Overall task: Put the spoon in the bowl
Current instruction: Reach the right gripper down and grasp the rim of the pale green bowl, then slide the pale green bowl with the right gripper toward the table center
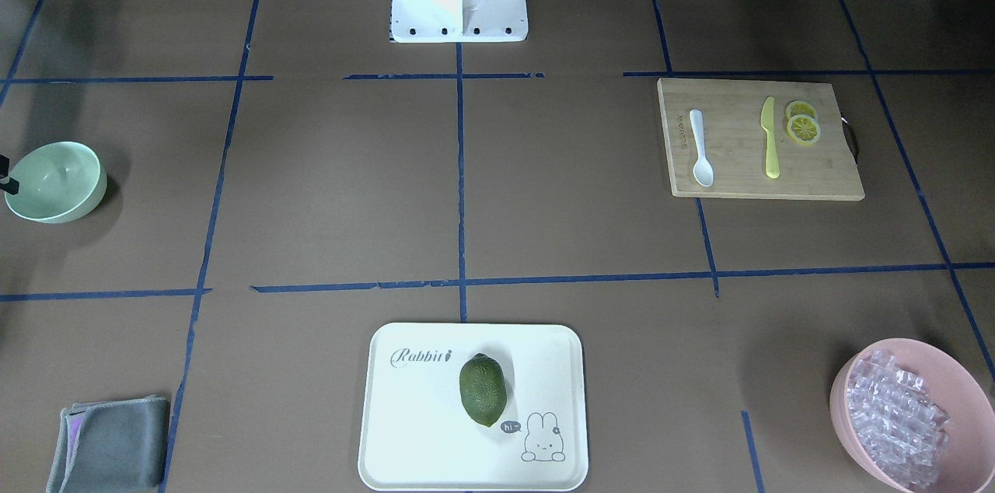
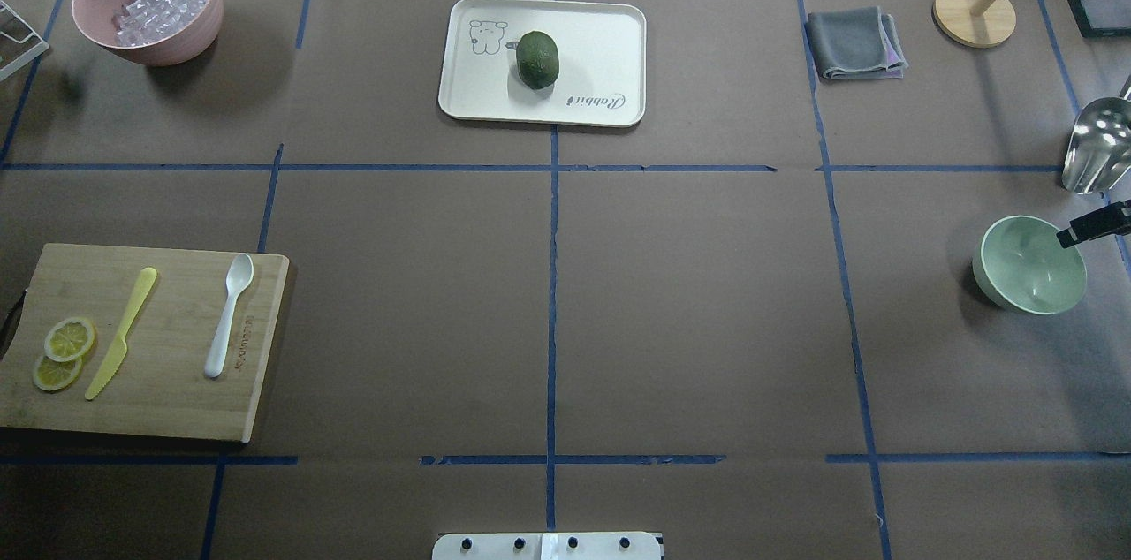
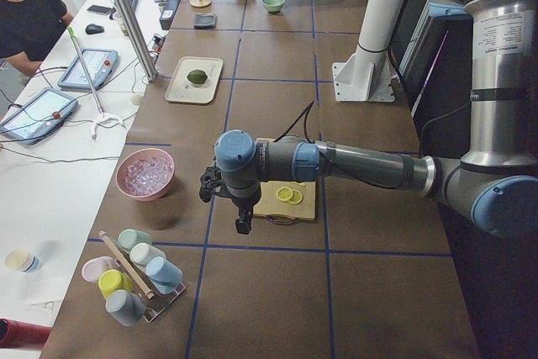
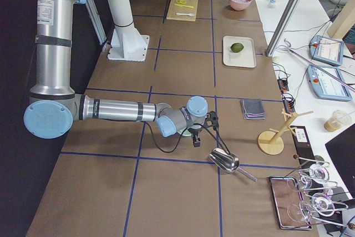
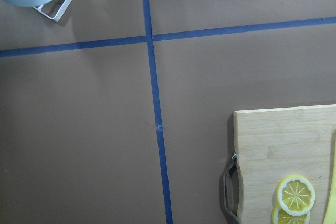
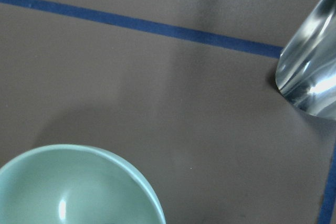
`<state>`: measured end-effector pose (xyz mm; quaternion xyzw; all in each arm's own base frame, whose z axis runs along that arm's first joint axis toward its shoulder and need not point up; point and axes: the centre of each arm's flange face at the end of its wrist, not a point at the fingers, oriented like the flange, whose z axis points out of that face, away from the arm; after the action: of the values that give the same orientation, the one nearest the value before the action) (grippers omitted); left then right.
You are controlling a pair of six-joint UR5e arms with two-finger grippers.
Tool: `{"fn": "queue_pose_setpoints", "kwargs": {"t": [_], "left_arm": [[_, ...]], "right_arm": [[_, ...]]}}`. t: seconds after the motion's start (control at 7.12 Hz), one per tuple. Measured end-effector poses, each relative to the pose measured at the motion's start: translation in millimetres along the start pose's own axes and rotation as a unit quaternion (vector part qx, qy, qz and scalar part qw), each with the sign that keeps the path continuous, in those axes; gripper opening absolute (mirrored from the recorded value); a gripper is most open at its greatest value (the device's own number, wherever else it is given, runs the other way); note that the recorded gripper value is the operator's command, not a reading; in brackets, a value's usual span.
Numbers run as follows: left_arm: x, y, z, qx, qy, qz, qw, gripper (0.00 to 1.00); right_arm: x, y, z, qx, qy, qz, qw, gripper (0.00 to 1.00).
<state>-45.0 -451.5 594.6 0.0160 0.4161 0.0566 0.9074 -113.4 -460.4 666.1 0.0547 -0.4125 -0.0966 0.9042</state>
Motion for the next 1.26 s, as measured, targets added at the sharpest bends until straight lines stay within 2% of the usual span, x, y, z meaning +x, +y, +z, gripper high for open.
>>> {"fn": "queue_pose_setpoints", "kwargs": {"t": [0.14, 0.28, 0.84, 0.98, 1.26], "left_arm": [[2, 0, 0, 0.001, 0.007, 0.001, 1.0, 1.0], [3, 0, 0, 0.002, 0.014, 0.001, 0.9999, 1.0], [5, -1, -1, 0.003, 0.019, 0.002, 0.9998, 1.0], [4, 0, 0, 0.002, 0.019, 0.001, 0.9998, 1.0], [3, 0, 1, 0.002, 0.02, 0.002, 0.9998, 1.0]], "right_arm": [[-4, 6, 15, -0.007, -0.001, -0.003, 1.0, 0.25], [-9, 8, 24, -0.012, 0.0, -0.006, 0.9999, 0.0], [-14, 24, 24, 0.001, -0.013, -0.008, 0.9999, 0.0], [-31, 18, 13, 0.007, -0.028, 0.0, 0.9996, 0.0], [-110, -11, -12, 0.019, -0.074, 0.046, 0.996, 0.0]]}}
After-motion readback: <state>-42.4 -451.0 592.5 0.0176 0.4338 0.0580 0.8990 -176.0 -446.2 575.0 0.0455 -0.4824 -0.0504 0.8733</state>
